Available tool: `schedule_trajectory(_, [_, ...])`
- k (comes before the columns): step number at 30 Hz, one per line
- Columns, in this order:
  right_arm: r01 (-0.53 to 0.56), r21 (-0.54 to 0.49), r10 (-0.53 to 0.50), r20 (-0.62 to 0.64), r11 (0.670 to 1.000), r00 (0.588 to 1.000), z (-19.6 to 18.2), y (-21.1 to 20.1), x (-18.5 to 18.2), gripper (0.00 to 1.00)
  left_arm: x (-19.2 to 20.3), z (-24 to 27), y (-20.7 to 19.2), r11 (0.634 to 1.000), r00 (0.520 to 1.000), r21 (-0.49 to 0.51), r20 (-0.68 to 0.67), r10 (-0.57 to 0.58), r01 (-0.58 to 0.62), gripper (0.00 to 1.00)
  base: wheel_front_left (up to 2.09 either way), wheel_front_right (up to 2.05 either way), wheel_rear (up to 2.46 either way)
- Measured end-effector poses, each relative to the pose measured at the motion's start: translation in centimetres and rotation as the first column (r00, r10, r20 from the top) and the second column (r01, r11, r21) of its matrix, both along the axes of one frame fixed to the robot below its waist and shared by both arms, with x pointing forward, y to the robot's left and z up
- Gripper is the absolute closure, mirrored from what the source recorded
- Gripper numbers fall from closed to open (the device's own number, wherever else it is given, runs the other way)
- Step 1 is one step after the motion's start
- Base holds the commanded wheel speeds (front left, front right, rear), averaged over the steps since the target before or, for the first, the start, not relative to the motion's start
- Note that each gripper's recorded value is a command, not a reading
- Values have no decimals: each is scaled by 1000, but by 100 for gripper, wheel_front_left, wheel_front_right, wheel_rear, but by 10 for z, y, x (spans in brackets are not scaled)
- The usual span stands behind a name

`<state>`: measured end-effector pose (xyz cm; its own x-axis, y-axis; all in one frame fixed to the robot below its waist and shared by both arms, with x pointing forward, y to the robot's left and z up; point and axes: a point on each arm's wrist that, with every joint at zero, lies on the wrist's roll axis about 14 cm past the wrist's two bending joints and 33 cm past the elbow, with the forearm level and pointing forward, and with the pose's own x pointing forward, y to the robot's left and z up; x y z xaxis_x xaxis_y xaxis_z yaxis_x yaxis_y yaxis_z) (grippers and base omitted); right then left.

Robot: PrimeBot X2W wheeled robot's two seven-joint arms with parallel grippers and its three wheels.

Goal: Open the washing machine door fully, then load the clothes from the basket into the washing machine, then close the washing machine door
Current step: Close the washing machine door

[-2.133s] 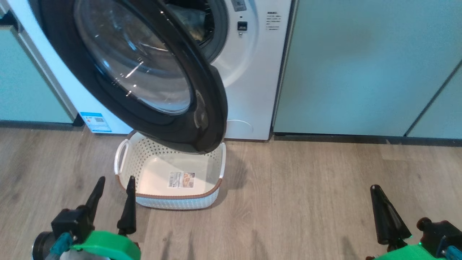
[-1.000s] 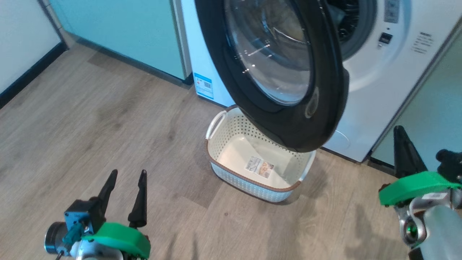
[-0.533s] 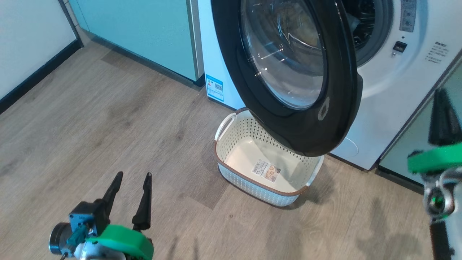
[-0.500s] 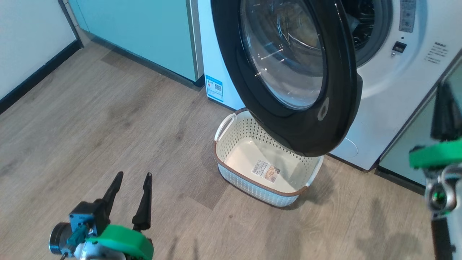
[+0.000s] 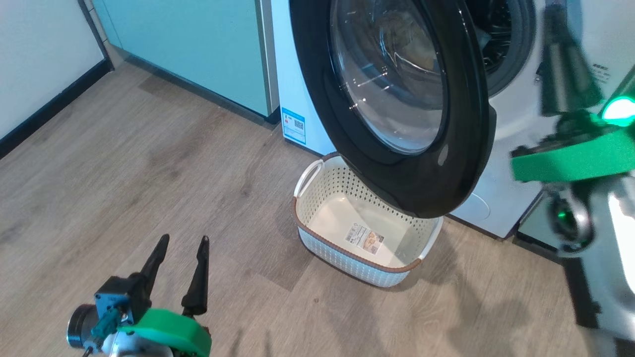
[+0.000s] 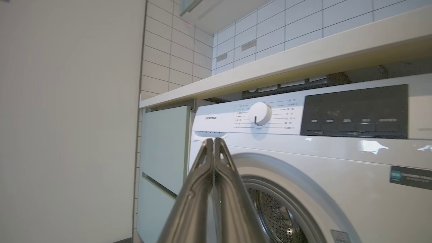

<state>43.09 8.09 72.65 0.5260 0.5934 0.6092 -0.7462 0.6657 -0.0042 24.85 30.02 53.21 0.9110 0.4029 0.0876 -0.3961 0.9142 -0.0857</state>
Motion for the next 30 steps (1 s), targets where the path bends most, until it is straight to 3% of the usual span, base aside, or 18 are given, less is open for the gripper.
schedule_trajectory(8, [-158,-121,149,-82,980,985,-38,48,-25,100,-2,-1,3,1000,1000,5,-3,20,-19,0,0,0,0])
schedule_trajectory(16, [-247,-193,199,-238,950,951,-99,63,-43,100,1,-2,3,1000,1000,8,-6,21,-21,0,0,0,0])
schedule_trajectory(30, [-243,-266,124,-396,933,910,-164,57,-25,100,5,-6,-2,1000,1000,8,-19,8,-7,0,0,0,0])
